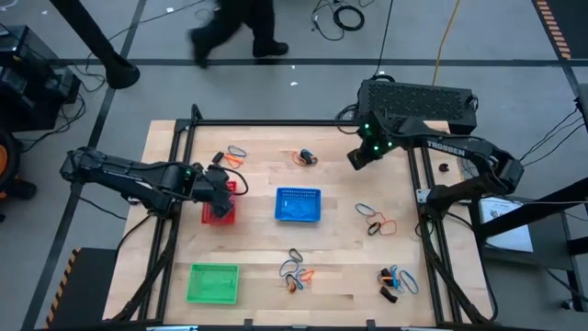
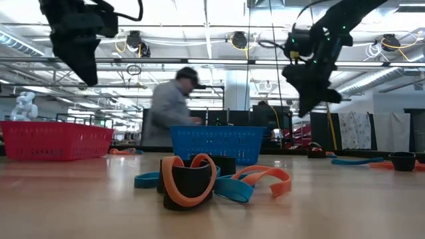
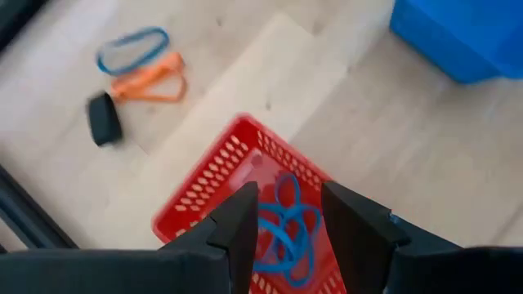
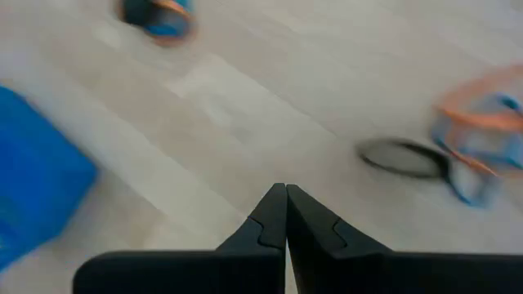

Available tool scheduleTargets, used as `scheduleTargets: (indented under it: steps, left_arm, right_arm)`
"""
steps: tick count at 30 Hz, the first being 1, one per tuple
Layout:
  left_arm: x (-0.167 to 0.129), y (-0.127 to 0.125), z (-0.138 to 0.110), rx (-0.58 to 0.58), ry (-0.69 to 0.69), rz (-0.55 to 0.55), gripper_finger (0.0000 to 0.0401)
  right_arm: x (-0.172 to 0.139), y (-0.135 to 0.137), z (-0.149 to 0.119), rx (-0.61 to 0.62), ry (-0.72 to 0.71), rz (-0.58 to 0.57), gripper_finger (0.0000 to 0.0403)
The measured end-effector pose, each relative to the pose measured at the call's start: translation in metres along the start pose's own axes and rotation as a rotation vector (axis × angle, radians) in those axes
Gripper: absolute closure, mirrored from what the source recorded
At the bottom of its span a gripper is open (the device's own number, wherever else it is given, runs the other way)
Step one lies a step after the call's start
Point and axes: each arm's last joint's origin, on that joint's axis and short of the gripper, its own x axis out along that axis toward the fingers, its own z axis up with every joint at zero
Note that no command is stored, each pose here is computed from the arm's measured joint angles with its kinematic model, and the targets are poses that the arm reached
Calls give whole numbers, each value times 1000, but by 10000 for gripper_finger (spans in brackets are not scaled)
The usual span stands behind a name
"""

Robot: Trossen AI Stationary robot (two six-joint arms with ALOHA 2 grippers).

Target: Sort rubber bands into baskets

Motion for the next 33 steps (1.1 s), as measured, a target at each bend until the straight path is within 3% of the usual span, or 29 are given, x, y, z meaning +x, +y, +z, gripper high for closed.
scheduleTargets:
  steps: [5, 10, 19, 23, 33]
  left_arm:
    - [-1, 0, 2, -8, -30, 11, 257]
    - [-1, -3, 7, -26, -70, -26, 257]
    - [-2, -9, 28, -36, -195, -161, 257]
    - [0, -5, 34, -63, -213, -167, 257]
    - [2, -2, 36, -80, -198, -170, 257]
  right_arm:
    - [-4, -27, 5, 71, -25, -171, 403]
    - [-2, -48, 12, 130, -47, -263, 403]
    - [29, -73, 20, 95, 75, -311, 403]
    - [41, -78, 22, 54, 115, -318, 396]
    - [61, -85, 25, -16, 168, -324, 311]
